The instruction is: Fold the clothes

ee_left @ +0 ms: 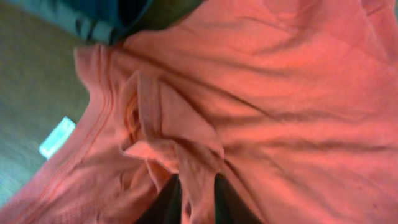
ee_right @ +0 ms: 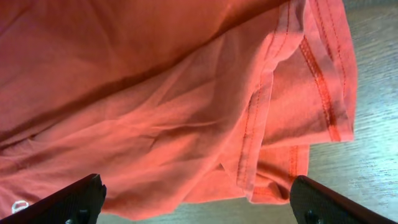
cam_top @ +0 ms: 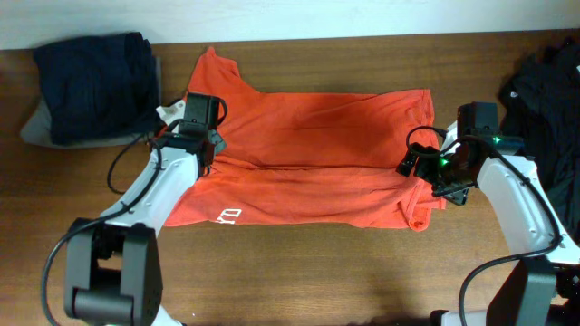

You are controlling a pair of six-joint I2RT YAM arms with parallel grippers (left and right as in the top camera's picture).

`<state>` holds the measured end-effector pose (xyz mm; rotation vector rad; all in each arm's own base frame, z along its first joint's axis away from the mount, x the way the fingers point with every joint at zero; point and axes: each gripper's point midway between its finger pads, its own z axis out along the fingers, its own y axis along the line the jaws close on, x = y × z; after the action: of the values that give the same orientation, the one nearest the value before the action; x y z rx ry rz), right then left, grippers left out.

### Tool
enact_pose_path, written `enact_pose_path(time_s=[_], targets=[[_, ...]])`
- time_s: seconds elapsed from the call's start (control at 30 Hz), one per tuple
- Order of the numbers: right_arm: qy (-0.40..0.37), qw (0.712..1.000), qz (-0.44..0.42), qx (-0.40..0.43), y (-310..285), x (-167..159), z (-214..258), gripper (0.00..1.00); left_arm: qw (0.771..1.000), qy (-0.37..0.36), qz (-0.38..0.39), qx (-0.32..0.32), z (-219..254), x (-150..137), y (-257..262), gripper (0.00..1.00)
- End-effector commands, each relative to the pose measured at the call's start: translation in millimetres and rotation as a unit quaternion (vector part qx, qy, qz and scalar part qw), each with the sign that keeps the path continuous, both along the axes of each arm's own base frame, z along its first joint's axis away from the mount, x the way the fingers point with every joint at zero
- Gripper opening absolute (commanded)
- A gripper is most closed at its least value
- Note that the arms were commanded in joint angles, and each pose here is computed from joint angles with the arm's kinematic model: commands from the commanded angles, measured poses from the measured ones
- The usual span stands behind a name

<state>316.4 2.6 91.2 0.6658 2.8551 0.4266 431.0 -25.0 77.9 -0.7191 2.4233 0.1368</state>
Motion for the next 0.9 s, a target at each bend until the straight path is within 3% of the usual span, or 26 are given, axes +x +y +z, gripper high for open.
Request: enact_pose_path(time_s=[0.0, 0.13, 0.27, 0.37, 0.43, 0.63, 0.77, 0.87], targets=[[0.002, 1.0, 0.02, 0.001, 4, -3, 3, 0.89, 0.997, 0.018, -0.041, 0.056, 1, 4, 8, 0.25], [0.018, 0.999, 0.027, 0.005, 6, -11, 2, 0.76, 0.997, 0.034, -0.047, 0.051, 29, -5, 7, 0.28], [0.017, 0.999, 0.035, 0.015, 10, -14, 6, 0.74, 0.998, 0.017, -0.064, 0.019, 75, -15, -3, 0.35], [0.021, 0.997, 0.065, 0.027, 16, -21, 6, 0.7, 0.996, 0.01, -0.088, -0.022, 93, -26, -16, 0.57], [0.036, 0.996, 0.074, 0.026, 16, -29, 5, 0.56, 0.992, 0.034, -0.11, -0.057, 88, -38, -29, 0.64], [0.065, 0.995, 0.071, 0.003, 9, -44, -15, 0.28, 0.977, 0.144, -0.125, -0.09, 39, -76, -40, 0.64], [0.057, 0.996, 0.071, 0.007, 11, -46, -30, 0.04, 0.968, 0.202, -0.118, -0.086, -1, -87, -38, 0.5], [0.056, 0.996, 0.072, 0.016, 14, -48, -36, 0.04, 0.962, 0.234, -0.114, -0.084, -25, -90, -37, 0.42]])
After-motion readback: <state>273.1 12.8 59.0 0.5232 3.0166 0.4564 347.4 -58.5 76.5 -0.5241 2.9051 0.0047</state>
